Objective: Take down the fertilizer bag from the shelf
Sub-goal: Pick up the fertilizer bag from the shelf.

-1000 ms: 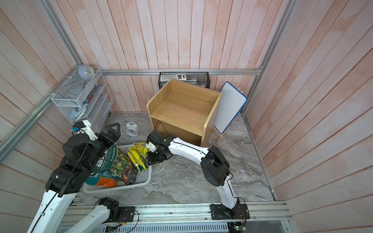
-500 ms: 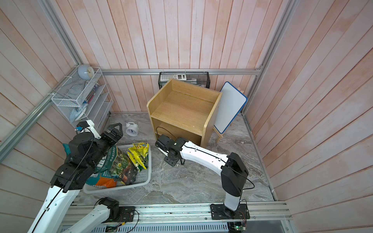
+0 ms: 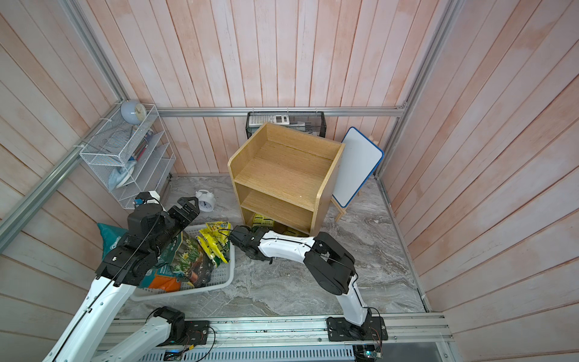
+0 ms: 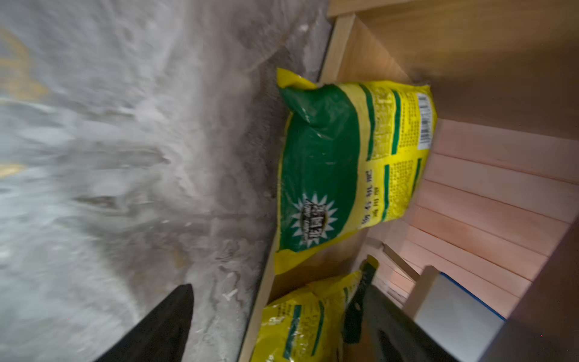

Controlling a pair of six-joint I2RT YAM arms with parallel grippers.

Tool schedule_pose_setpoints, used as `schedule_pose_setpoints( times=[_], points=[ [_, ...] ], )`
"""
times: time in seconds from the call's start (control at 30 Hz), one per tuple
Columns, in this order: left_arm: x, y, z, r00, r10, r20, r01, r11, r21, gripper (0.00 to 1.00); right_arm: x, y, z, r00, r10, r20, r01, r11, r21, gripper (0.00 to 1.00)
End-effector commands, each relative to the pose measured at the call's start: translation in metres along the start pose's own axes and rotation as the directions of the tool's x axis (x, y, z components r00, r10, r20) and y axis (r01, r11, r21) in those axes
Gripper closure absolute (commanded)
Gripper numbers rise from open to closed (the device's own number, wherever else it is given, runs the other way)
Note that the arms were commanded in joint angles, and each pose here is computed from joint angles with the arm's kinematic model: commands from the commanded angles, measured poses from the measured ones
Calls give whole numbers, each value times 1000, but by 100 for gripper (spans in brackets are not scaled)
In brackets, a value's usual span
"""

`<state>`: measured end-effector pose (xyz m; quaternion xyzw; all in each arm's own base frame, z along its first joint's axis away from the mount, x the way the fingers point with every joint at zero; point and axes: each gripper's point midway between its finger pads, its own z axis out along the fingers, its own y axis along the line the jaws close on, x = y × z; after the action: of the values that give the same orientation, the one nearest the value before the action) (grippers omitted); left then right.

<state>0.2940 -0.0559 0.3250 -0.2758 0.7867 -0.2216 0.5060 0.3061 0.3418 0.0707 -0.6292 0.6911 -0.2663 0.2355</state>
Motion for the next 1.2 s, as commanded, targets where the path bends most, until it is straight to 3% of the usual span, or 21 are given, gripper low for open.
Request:
schedule_pose_setpoints(
  times=[0.0,0.17,0.23,0.3,0.47,0.73,0.93,1.17],
  points=[
    [-2,8,-5,1000,-7,15,8,1000,-23,0,-21,-13,20,999,-42,21,40,993,111,10],
    [0,14,-8,1000,-4,16,5,999,-39,0,-22,-18,52,1000,-29,-3,30,991,131,12],
    [1,15,-8,1000,-7,14,8,999,-41,0,-23,-14,60,1000,-31,-4,31,993,115,18],
    [2,18,-8,1000,-12,17,13,999,-47,0,-24,-8,64,999,-36,-1,36,994,100,28],
    [5,23,-8,999,-28,25,29,998,-50,0,-21,-10,57,1000,21,14,-23,994,104,64],
    [4,22,-7,999,-22,35,24,999,-44,0,-13,-11,8,988,140,66,-146,986,79,100],
    [1,20,-6,999,-13,42,15,999,-39,0,4,-21,-35,937,335,96,-335,942,-18,100],
    [3,21,-6,999,-17,41,18,999,-38,0,11,-29,-103,798,580,165,-533,806,-256,100]
  ],
)
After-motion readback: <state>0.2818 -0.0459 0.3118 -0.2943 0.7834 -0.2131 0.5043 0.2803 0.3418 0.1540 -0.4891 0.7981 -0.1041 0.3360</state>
